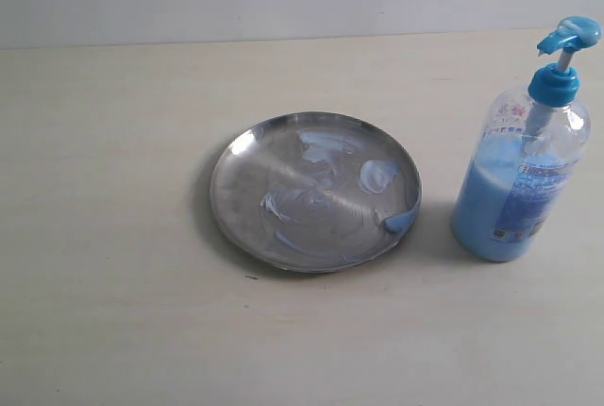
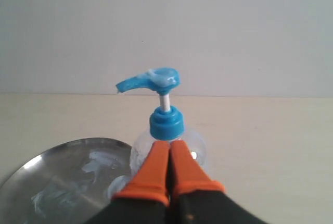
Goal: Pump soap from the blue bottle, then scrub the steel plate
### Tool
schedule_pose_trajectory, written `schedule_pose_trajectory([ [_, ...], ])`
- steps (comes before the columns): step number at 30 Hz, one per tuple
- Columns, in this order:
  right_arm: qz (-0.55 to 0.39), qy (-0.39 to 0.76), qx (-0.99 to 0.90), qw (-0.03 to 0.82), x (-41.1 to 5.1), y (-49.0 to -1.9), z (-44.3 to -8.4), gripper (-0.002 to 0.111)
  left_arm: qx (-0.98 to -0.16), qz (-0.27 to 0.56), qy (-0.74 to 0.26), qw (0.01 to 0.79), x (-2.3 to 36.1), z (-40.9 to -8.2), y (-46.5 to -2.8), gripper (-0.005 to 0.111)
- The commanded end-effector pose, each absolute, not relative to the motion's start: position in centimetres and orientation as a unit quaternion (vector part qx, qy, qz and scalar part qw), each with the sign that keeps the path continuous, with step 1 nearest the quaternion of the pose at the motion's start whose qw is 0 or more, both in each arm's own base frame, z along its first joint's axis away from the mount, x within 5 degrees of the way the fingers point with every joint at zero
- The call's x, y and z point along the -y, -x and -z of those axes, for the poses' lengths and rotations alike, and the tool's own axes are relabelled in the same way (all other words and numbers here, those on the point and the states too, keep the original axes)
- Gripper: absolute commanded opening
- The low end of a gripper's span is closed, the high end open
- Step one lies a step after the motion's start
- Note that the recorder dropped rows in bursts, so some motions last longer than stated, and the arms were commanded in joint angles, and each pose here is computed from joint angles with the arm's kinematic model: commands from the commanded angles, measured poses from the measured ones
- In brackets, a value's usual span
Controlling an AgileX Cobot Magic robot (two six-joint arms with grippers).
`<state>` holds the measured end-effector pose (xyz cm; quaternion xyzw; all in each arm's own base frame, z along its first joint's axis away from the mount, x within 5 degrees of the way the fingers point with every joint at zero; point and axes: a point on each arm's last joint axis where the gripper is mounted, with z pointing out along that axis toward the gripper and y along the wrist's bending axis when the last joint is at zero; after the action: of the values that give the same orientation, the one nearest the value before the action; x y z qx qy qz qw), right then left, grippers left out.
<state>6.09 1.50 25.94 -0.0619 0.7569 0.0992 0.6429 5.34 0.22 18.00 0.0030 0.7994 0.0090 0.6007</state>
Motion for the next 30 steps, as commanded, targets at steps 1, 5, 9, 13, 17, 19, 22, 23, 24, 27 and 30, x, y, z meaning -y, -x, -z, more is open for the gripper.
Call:
schedule_pose_trajectory([
  [1, -0.08, 0.029, -0.747, 0.659, -0.9, -5.8, -25.1, 0.0, -0.795, -0.007, -0.001, 0.607, -0.2, -18.1, -5.3, 0.0],
  [5, -0.07, 0.001, -0.744, 0.664, -0.6, -5.4, -23.9, 0.0, -0.795, -0.007, -0.001, 0.607, -0.2, -18.1, -5.3, 0.0],
  [9, -0.065, -0.026, -0.743, 0.665, -0.3, -5.1, -22.9, 0.0, -0.795, -0.007, -0.001, 0.607, -0.2, -18.1, -5.3, 0.0],
  [13, -0.057, -0.043, -0.743, 0.666, -0.1, -5.0, -22.1, 0.0, -0.795, -0.007, -0.001, 0.607, -0.2, -18.1, -5.3, 0.0],
  [17, -0.041, -0.04, -0.756, 0.652, 0.0, -5.2, -20.7, 0.0, -0.795, -0.007, -0.001, 0.607, -0.2, -18.1, -5.3, 0.0],
  [19, -0.031, -0.034, -0.76, 0.648, 0.1, -5.3, -20.3, 0.0, -0.795, -0.007, -0.001, 0.607, -0.2, -18.1, -5.3, 0.0],
  [22, -0.024, -0.029, -0.766, 0.641, 0.1, -5.4, -19.3, 0.0, -0.795, -0.007, -0.001, 0.607, -0.2, -18.1, -5.3, 0.0],
  [23, -0.024, -0.029, -0.771, 0.636, 0.1, -5.5, -18.9, 0.0, -0.795, -0.007, -0.001, 0.607, -0.2, -18.1, -5.3, 0.0],
  [24, -0.024, -0.029, -0.772, 0.634, 0.1, -5.5, -18.8, 0.0, -0.795, -0.007, -0.001, 0.607, -0.2, -18.1, -5.3, 0.0],
  [27, -0.023, -0.03, -0.775, 0.631, 0.1, -5.5, -18.7, 0.0, -0.795, -0.007, -0.001, 0.607, -0.2, -18.1, -5.3, 0.0],
  [30, -0.023, -0.03, -0.776, 0.629, 0.1, -5.5, -18.6, 0.0, -0.795, -0.007, -0.001, 0.607, -0.2, -18.1, -5.3, 0.0],
])
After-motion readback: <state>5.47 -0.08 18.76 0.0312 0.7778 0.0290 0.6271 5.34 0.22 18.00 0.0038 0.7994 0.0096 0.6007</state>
